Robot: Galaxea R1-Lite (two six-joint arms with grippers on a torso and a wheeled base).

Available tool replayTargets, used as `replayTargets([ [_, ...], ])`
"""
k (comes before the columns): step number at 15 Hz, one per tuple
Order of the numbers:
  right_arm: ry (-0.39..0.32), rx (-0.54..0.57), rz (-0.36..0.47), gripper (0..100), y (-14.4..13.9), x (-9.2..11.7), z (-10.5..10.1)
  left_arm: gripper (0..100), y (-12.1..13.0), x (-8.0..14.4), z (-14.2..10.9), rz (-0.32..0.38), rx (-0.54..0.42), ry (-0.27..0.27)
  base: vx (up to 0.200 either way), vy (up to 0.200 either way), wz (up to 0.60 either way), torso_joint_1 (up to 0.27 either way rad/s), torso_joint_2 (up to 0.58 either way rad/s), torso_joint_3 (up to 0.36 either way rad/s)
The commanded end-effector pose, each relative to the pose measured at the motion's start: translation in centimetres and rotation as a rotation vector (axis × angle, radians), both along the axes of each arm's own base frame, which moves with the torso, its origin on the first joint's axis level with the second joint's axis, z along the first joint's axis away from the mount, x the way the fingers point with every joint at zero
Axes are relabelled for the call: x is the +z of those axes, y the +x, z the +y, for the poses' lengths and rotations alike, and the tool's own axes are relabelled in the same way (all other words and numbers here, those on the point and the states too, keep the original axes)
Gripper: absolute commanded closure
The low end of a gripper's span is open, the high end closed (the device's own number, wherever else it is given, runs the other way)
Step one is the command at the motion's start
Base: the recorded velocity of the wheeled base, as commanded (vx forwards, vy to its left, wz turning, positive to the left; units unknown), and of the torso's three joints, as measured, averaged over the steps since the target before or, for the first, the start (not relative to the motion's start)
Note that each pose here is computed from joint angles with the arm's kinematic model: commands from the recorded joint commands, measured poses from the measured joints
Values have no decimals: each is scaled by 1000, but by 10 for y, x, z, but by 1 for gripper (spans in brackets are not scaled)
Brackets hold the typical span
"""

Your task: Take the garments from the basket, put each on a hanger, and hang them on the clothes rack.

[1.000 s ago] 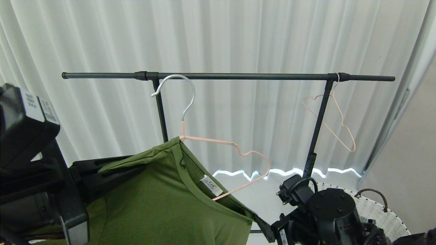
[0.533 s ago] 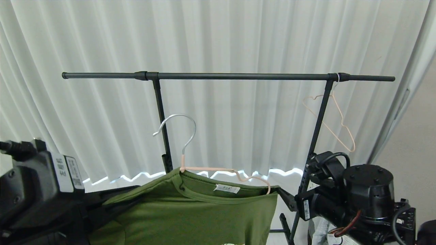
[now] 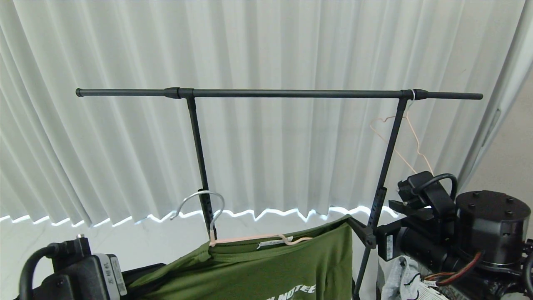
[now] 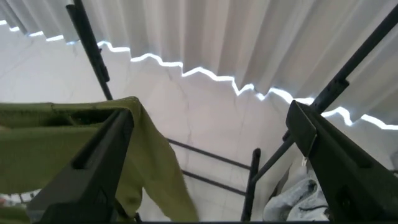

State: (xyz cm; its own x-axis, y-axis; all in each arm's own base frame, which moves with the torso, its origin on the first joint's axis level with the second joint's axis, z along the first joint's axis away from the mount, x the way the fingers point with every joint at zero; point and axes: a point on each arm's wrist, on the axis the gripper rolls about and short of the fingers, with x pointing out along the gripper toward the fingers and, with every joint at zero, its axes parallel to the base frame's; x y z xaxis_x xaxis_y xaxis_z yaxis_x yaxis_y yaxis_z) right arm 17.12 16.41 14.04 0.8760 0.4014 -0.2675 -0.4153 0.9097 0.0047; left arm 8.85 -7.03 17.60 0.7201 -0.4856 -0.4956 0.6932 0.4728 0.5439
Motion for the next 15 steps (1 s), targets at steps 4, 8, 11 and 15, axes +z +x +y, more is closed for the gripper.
replayTargets([
  [4,-6,110,-4,0,-26,12,3,100,3,-16,6,17,75,66,0,0,0,0,0,0],
  [8,-24,288,8,0,-56,8,30,100,12,-9,-2,-52,80,3,0,0,0,0,0,0],
  [11,-21,343,-1,0,-68,10,34,100,10,-13,0,-54,82,1,0,0,0,0,0,0],
  [15,-26,434,11,0,-83,13,34,100,3,-10,3,-71,52,-34,0,0,0,0,0,0],
])
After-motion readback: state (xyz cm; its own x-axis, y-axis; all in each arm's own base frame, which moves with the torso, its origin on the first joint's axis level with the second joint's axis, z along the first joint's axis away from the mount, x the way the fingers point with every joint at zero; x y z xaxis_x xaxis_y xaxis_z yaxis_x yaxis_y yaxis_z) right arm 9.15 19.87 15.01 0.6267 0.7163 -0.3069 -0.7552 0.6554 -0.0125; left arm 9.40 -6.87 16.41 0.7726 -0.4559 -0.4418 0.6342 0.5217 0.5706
